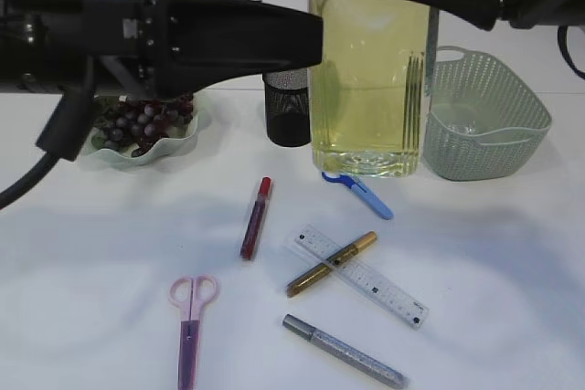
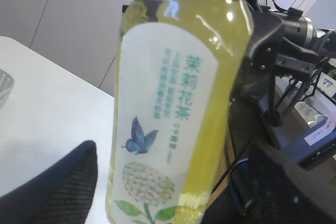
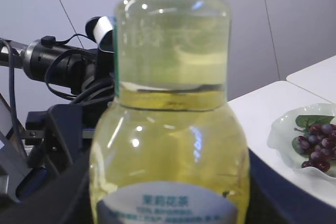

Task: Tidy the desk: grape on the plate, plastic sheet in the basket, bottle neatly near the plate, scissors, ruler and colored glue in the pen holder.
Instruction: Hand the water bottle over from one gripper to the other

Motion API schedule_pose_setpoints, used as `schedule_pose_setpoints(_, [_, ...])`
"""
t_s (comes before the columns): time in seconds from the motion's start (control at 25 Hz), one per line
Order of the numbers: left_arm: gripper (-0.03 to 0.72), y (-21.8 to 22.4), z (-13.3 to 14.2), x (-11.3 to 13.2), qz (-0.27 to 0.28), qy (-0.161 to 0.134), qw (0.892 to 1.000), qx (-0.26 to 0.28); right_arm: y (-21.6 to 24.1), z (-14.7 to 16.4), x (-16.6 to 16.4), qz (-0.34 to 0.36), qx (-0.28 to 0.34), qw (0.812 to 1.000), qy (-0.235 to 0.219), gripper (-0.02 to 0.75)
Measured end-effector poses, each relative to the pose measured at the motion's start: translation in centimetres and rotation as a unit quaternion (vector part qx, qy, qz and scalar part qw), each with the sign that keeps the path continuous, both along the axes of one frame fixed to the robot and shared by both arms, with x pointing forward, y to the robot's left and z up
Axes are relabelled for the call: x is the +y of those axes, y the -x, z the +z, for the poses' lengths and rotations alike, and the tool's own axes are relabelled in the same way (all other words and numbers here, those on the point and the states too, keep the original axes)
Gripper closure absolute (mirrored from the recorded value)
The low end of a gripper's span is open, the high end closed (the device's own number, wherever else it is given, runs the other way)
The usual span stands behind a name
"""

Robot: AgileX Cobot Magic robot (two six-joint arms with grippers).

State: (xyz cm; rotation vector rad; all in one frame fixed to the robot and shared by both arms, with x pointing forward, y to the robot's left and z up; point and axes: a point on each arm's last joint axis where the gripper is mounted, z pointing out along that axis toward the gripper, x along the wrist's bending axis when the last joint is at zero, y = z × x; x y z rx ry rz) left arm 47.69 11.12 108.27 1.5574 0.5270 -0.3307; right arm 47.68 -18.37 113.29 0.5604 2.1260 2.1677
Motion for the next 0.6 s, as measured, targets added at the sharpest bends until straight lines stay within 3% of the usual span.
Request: schedule_pose_setpoints(0.6, [0.043, -1.8, -0.9, -2.0, -0.043, 0.009, 0.999, 0.013, 0.1, 0.0, 0.3, 0.006, 0.001, 1.000, 0.001, 0.279])
